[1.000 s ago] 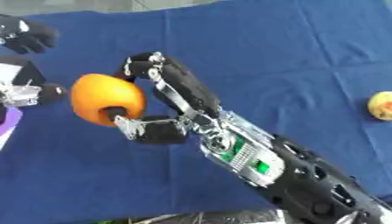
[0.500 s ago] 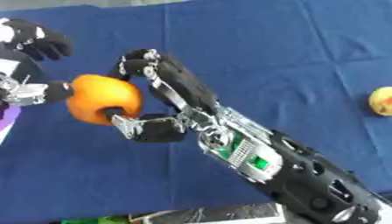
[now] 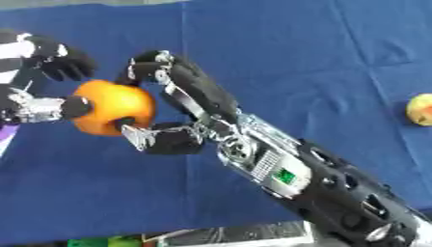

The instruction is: Pick up the objects with one hand, pass them to the other hand, and then place them into the box on the other side of the table.

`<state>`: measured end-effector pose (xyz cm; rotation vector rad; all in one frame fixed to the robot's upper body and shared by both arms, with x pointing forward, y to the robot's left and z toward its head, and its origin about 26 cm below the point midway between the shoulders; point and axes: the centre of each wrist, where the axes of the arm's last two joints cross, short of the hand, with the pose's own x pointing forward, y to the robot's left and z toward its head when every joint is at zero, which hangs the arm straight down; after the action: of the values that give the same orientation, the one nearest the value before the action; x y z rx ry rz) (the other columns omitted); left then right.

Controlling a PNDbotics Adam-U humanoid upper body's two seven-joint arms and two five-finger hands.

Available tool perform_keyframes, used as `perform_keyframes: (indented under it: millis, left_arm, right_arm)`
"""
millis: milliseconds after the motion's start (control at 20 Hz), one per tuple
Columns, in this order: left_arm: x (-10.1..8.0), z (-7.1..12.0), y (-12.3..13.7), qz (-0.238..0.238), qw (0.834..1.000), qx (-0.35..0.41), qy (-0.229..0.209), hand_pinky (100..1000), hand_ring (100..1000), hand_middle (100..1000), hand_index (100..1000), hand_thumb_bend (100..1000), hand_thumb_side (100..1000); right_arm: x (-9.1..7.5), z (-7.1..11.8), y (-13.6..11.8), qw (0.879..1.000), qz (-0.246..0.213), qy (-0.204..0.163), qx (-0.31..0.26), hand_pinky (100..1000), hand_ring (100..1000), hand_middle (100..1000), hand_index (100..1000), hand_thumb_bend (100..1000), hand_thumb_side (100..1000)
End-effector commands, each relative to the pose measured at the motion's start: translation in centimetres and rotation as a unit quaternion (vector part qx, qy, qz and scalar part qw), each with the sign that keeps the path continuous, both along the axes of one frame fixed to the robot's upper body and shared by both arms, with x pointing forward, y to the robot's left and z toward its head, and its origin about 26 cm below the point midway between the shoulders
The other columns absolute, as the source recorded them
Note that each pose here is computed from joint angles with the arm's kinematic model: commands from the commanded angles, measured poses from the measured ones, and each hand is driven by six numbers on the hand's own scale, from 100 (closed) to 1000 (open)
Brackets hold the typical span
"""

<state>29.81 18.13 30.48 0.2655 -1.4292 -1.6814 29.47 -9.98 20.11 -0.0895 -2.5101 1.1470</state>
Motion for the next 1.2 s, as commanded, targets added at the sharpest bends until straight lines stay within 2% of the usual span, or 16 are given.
perform_keyframes:
  millis: [50,300,500,700,800,900,1000,1100,1200]
  left_arm:
    - [-0.3,0.7,-0.2,-0.019,1.0,0.016,0.015,847,828,790,919,397,722]
    - [-0.3,0.7,-0.2,-0.034,0.998,0.021,0.037,843,824,791,928,281,685]
    - [-0.4,1.0,-0.4,-0.03,0.999,0.031,0.023,772,772,733,845,110,540]
    - [-0.4,1.5,-0.6,0.001,0.999,0.012,-0.034,715,689,620,752,100,565]
    - [-0.5,1.5,-0.8,0.014,0.998,-0.008,-0.064,695,647,566,693,100,481]
    - [-0.5,1.4,-1.0,0.017,0.995,-0.024,-0.095,666,594,516,643,100,358]
    - [-0.5,1.4,-1.2,0.019,0.99,-0.036,-0.132,624,529,449,558,100,283]
    - [-0.5,1.4,-1.3,0.021,0.984,-0.044,-0.17,580,472,382,481,100,195]
    - [-0.5,1.2,-1.5,0.025,0.979,-0.047,-0.196,537,438,335,420,100,146]
  right_arm:
    - [-0.4,1.2,0.2,1.0,0.012,-0.016,0.008,777,567,427,577,100,118]
    - [-0.5,1.3,0.2,1.0,0.014,-0.014,0.008,775,567,427,578,100,140]
    - [-0.7,1.4,0.2,1.0,0.014,-0.011,0.012,774,567,427,578,100,165]
    - [-1.0,1.7,0.3,1.0,0.018,-0.008,0.015,773,566,427,578,100,169]
    - [-1.1,1.7,0.3,1.0,0.019,-0.007,0.013,774,567,427,578,100,174]
    - [-1.1,1.7,0.2,1.0,0.018,-0.006,0.011,774,568,430,579,100,194]
    - [-1.2,1.7,0.1,1.0,0.017,-0.006,0.013,771,573,438,584,100,201]
    - [-1.3,1.9,0.0,1.0,0.017,-0.006,0.016,775,584,457,607,100,173]
    - [-1.5,2.1,0.0,1.0,0.017,-0.005,0.014,783,605,482,641,100,126]
